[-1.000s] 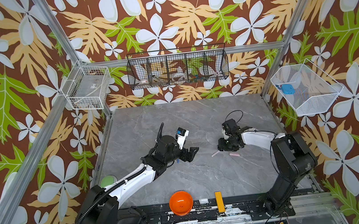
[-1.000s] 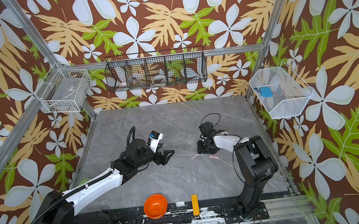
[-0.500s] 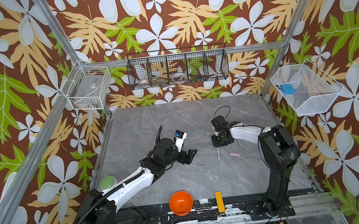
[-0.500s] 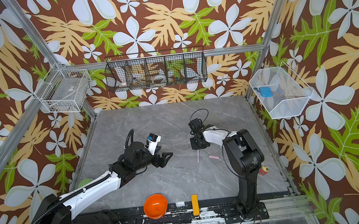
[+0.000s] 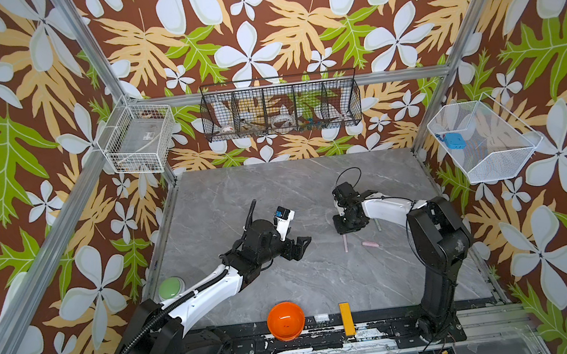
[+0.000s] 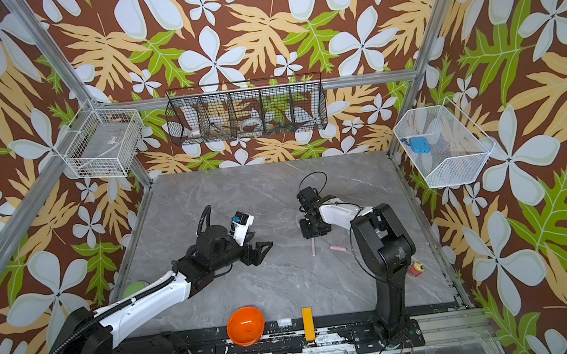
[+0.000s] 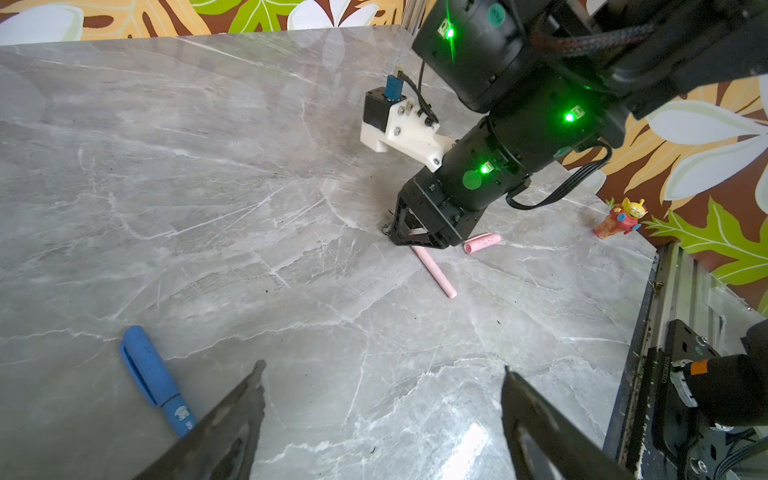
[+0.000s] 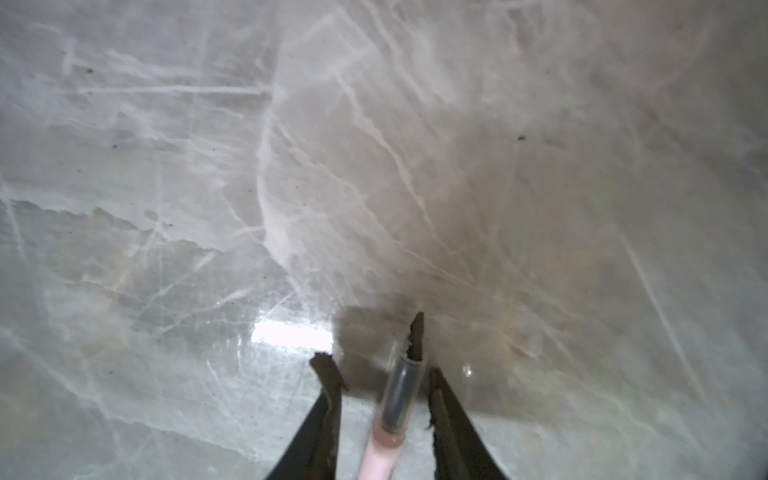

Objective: Insert the pens into the pen caps
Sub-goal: 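Lift the pink pen upright with the right gripper, then grasp the pink pen with the left gripper while the right gripper releases it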

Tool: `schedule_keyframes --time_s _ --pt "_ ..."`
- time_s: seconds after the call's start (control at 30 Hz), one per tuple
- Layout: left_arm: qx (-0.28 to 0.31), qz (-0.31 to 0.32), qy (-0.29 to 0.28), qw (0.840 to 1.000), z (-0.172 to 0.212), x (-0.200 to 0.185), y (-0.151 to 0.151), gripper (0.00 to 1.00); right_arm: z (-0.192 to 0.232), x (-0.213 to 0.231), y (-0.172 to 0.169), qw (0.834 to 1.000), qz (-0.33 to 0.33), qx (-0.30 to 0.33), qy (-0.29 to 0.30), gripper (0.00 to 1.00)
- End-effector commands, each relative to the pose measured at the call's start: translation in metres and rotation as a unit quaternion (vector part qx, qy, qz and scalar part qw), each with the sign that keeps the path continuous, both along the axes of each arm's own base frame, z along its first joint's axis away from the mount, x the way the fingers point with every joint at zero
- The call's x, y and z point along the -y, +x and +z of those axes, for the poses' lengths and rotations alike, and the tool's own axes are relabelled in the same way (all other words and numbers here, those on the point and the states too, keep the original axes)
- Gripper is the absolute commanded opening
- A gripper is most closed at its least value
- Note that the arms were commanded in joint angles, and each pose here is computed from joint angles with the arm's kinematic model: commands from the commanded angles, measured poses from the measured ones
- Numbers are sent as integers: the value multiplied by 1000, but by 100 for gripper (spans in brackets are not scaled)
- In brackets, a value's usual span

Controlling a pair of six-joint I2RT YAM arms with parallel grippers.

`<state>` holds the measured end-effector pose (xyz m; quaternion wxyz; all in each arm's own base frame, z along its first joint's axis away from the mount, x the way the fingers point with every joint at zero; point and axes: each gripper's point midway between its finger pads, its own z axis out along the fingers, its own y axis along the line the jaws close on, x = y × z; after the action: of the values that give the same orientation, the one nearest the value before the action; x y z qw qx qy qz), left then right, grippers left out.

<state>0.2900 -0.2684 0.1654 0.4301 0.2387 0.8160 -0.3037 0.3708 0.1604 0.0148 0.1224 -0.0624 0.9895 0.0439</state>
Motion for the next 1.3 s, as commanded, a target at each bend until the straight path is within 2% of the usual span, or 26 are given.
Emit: schedule_keyframes --time_s 0.0,0.17,0.3,0.5,0.7,0.87,0.97,1.27 --pt "9 -5 -14 1000 7 4 1 89 -17 1 -27 998 3 -65 -1 24" --pt "3 -5 -34 999 7 6 -1 90 -12 -4 -21 999 3 -52 14 6" --pt "-14 -9 -61 998 5 12 -2 91 1 -13 -11 999 3 -17 42 0" --pt "-41 -28 -102 994 -3 27 -3 92 42 -34 3 991 13 57 120 0" --pt "-72 -58 -141 986 -12 43 -6 92 101 -55 9 963 23 147 226 0" --pt "-91 -94 -187 974 -8 59 -8 92 139 -70 0 925 24 199 322 0" --pt "-105 -112 -214 965 -5 68 -9 86 157 -77 -5 899 21 223 376 0" --pt "-114 -131 -224 959 -2 79 -4 77 175 -86 -23 872 32 251 420 0"
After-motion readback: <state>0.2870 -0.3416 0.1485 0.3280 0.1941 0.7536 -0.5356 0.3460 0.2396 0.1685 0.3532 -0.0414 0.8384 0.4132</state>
